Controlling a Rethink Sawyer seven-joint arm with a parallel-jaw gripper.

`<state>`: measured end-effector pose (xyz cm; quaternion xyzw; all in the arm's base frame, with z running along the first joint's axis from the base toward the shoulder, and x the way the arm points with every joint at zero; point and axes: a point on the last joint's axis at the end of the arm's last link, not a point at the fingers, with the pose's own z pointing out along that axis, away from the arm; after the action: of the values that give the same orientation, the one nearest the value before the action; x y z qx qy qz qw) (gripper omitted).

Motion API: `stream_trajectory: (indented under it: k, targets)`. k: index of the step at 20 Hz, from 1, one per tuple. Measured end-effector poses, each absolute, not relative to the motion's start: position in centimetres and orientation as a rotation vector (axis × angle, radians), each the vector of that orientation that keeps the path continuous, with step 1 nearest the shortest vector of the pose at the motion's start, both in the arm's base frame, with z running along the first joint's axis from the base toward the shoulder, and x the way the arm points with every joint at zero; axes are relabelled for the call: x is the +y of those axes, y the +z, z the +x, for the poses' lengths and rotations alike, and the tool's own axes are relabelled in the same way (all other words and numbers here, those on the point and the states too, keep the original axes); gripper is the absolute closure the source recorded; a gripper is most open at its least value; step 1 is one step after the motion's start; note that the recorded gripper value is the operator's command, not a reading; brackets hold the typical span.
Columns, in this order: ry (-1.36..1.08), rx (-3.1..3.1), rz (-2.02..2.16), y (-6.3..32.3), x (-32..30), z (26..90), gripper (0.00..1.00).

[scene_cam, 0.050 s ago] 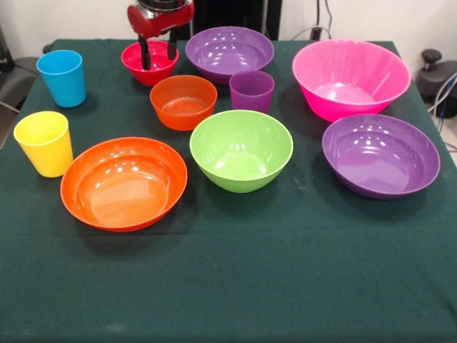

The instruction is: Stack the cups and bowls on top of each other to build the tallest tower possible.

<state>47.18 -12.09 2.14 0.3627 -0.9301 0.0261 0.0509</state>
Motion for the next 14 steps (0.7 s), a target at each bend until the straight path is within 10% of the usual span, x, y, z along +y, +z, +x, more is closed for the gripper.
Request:
stream_trajectory:
  k: [14]
  targets:
    - [0.069,-2.879,1.07,2.5,-13.6,48.5,0.0]
